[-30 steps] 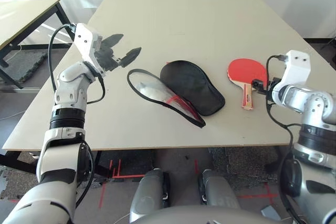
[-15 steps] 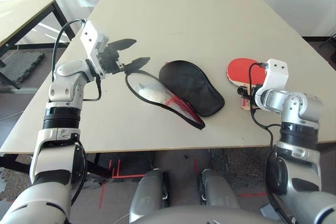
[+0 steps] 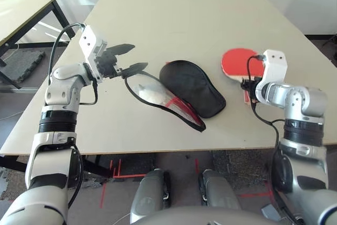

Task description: Store the ping-pong paddle in its case and zip it.

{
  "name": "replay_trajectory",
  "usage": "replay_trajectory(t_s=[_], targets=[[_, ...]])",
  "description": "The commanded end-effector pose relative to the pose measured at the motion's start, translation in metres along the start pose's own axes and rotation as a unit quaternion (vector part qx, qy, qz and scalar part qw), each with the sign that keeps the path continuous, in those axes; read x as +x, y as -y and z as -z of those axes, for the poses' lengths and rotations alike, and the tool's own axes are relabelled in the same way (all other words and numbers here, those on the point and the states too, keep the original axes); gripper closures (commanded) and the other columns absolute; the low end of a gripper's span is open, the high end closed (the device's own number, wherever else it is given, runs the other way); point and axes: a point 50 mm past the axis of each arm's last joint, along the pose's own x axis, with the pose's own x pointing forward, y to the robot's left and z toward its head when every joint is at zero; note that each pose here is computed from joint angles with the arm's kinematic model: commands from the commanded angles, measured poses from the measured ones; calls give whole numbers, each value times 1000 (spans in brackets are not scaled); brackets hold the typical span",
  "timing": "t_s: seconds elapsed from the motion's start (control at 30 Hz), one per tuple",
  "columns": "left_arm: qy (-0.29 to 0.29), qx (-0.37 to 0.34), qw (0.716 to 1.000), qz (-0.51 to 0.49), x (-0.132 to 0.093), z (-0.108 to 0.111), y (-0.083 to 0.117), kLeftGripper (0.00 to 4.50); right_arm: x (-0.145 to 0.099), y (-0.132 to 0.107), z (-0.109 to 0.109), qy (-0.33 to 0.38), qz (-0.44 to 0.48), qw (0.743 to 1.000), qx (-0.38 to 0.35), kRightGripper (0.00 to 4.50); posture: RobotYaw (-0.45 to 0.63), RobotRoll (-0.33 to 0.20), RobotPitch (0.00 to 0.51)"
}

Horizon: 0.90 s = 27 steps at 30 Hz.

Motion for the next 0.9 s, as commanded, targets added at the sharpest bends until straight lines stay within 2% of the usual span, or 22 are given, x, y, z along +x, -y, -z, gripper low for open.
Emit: replay_trajectory(t_s=[0.03,0.17,0.43,0.9], targets=[[-12,1,1000,9,-6,0,0,0,-6,-19,-12,13,-48,998,-30,3398,23,0,61],[-29,8,999,32,-11,-2,4,0,-5,-35,-14,4,-81,996,-47,3398,47,0,59],[-63,-5,993,98,-27,-14,17,0,5,-71,-1,-28,-146,987,-69,3398,97,0,54],[-54,-15,993,102,-31,-20,34,0,22,-94,21,-74,-182,974,-116,3398,145,0,43]])
